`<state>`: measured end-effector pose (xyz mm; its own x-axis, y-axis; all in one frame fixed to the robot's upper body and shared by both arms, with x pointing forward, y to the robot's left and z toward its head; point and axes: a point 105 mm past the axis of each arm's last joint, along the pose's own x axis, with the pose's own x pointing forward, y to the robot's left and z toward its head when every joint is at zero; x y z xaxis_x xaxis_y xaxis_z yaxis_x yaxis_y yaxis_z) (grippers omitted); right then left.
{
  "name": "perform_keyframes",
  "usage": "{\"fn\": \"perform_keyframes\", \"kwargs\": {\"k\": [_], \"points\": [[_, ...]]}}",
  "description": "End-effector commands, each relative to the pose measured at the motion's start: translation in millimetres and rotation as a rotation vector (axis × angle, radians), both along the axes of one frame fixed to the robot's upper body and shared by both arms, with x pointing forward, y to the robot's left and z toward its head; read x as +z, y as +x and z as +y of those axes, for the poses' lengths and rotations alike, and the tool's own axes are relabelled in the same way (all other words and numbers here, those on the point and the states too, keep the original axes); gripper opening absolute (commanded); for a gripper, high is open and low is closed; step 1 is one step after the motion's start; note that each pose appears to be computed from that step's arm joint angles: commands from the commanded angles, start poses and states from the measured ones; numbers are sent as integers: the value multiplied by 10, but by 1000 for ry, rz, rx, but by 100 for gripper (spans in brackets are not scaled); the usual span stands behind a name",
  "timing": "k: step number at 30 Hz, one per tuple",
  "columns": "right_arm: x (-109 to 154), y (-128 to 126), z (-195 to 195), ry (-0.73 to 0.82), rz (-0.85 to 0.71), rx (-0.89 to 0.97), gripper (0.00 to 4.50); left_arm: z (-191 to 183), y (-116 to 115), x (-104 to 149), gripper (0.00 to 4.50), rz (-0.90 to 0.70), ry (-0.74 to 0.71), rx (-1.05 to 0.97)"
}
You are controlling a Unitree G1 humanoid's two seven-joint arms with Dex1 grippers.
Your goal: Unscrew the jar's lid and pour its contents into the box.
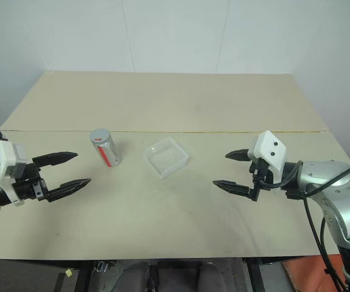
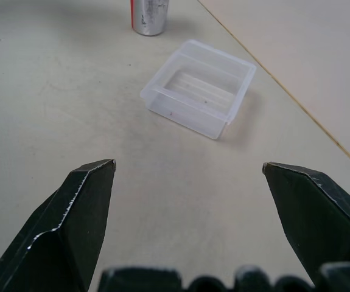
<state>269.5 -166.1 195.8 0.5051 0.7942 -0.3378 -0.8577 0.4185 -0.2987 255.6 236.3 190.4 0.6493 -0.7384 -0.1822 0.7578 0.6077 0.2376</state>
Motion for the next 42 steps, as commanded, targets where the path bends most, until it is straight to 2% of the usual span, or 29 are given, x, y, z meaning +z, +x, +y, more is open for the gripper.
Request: {"fn": "perform_keyframes", "kwargs": {"k": [1,11,15,22,31,42], "points": [[121,-29,17,1,-61,19,450,-39,-21,72,446,-38,11,-16],[109,-34,26,4,-58,22,450,-28,-15,71,446,-46,-1,1],[104,-22,59,10,-66,28,450,-37,21,-18,446,-50,-38,47],[106,0,121,24,-79,45,450,-88,74,-137,446,-114,-164,273],[135,20,205,30,-99,73,450,-100,307,-223,446,-183,-270,569],[192,17,282,35,-125,99,450,-300,534,-393,446,-209,-317,715]]}}
